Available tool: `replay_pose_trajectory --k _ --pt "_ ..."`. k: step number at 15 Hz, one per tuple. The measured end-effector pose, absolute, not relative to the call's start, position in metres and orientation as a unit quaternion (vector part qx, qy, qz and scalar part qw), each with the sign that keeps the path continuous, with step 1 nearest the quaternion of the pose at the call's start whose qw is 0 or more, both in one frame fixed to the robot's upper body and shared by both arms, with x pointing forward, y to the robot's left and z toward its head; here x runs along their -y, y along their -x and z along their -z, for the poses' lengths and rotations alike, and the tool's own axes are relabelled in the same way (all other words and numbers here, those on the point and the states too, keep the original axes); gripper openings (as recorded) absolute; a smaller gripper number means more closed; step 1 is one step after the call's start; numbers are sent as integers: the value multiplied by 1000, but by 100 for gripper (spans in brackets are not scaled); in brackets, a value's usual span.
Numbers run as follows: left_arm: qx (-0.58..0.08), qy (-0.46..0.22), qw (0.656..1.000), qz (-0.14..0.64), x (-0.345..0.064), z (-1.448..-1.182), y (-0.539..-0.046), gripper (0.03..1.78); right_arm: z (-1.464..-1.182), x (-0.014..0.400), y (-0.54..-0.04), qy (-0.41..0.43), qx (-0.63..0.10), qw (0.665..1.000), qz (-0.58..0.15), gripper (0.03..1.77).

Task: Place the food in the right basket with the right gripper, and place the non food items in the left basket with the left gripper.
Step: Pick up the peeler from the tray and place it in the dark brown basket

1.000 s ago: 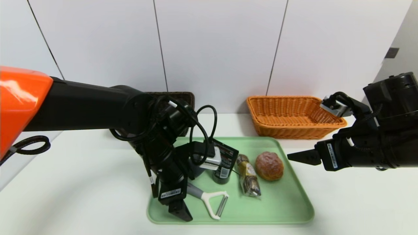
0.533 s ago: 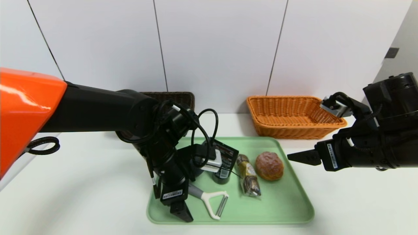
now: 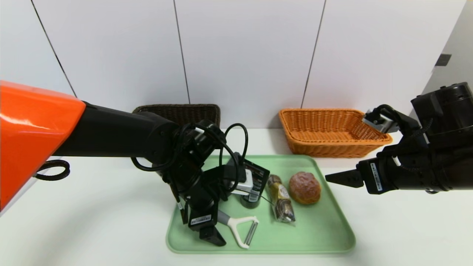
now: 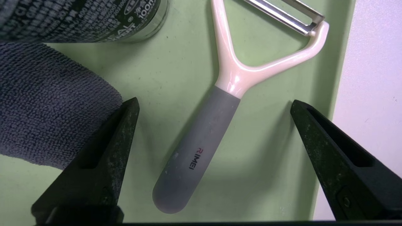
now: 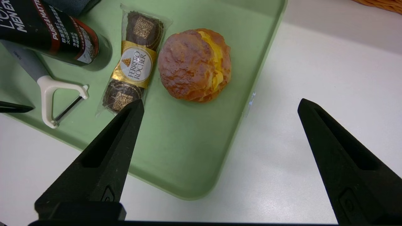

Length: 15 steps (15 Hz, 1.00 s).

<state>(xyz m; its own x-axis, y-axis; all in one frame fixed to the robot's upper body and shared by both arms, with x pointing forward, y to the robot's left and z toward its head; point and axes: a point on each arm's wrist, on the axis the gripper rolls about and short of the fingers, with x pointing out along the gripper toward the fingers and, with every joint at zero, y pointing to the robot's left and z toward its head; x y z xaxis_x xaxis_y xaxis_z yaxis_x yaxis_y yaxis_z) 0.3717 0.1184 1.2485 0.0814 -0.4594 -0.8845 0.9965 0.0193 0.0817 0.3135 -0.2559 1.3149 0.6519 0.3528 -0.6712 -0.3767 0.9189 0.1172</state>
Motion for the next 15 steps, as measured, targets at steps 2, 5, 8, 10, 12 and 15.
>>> replay_pose_trajectory --k 2,5,8,10,12,15 --pt "-348 -388 623 583 -119 -1248 -371 169 -1314 256 -313 16 -367 908 -200 169" --pt "-351 -389 621 583 -120 -1248 -370 169 -1314 256 -313 16 -367 908 -201 169" --pt "-351 -390 620 584 -121 -1249 -369 154 -1314 256 -313 16 -367 908 -201 169" --pt "-352 -389 620 583 -122 -1250 -367 123 -1315 256 -313 16 -366 909 -201 169" --pt "-351 -389 621 583 -122 -1252 -366 97 -1314 256 -313 16 -366 909 -201 169" --pt "-352 -388 622 582 -124 -1254 -365 56 -1315 256 -312 16 -366 909 -201 169"
